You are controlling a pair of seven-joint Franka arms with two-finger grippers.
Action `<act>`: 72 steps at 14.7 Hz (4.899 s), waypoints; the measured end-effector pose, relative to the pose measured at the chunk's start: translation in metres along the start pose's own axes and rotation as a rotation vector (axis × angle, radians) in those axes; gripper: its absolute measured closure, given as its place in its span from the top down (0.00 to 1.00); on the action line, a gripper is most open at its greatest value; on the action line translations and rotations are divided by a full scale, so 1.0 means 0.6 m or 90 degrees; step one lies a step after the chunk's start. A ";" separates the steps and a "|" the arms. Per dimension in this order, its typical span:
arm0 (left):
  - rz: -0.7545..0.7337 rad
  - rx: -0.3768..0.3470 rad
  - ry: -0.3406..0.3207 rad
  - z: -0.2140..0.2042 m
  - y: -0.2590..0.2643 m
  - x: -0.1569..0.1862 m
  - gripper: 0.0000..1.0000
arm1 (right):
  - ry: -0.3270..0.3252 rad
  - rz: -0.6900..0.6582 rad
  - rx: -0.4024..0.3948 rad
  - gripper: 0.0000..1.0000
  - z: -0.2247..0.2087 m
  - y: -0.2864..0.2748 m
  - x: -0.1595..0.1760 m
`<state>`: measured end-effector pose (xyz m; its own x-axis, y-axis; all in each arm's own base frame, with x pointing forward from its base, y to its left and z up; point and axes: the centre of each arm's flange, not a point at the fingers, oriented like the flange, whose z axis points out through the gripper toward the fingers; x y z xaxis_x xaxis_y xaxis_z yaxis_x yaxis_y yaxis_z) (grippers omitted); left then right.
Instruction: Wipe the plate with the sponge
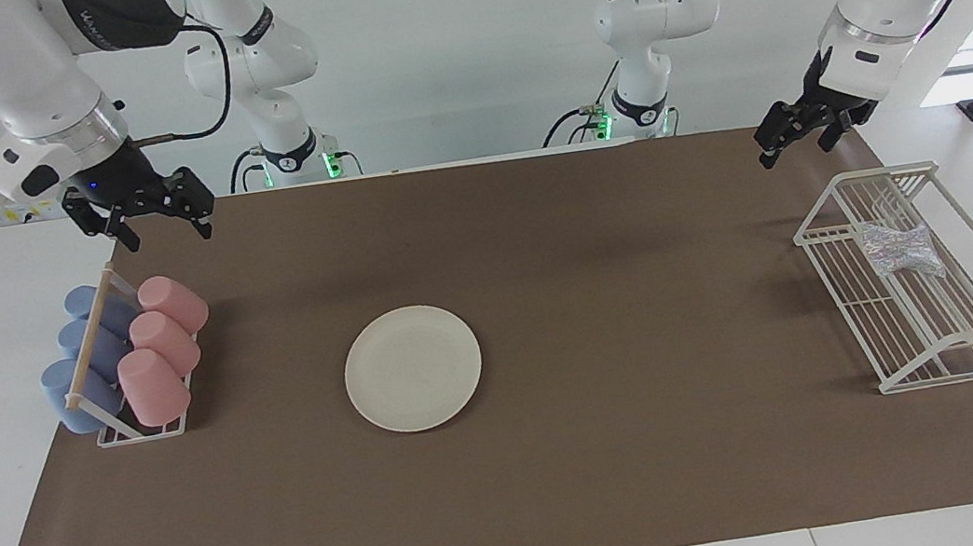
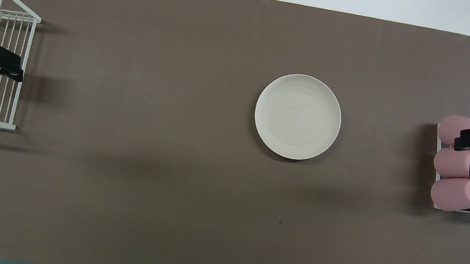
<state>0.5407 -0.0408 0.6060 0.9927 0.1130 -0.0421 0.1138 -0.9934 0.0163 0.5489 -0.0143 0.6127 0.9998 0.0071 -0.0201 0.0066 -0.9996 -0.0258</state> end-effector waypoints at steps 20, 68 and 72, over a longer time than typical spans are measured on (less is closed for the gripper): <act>0.070 0.607 0.032 0.353 0.002 0.180 1.00 | -0.004 0.431 -0.001 1.00 0.010 0.008 0.001; -0.127 -0.729 -0.264 0.157 0.164 0.019 0.06 | -0.043 0.917 0.014 1.00 -0.029 -0.301 -0.050; -0.097 -0.793 -0.255 0.191 0.228 -0.039 0.06 | -0.021 0.917 0.008 1.00 -0.022 -0.396 -0.077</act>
<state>0.5287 -0.1817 0.4948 0.9104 -0.0070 -0.4136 0.3974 -0.2626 0.8793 0.5015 0.2224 0.6331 0.1354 -0.9891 -0.0582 -0.9902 -0.1371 0.0278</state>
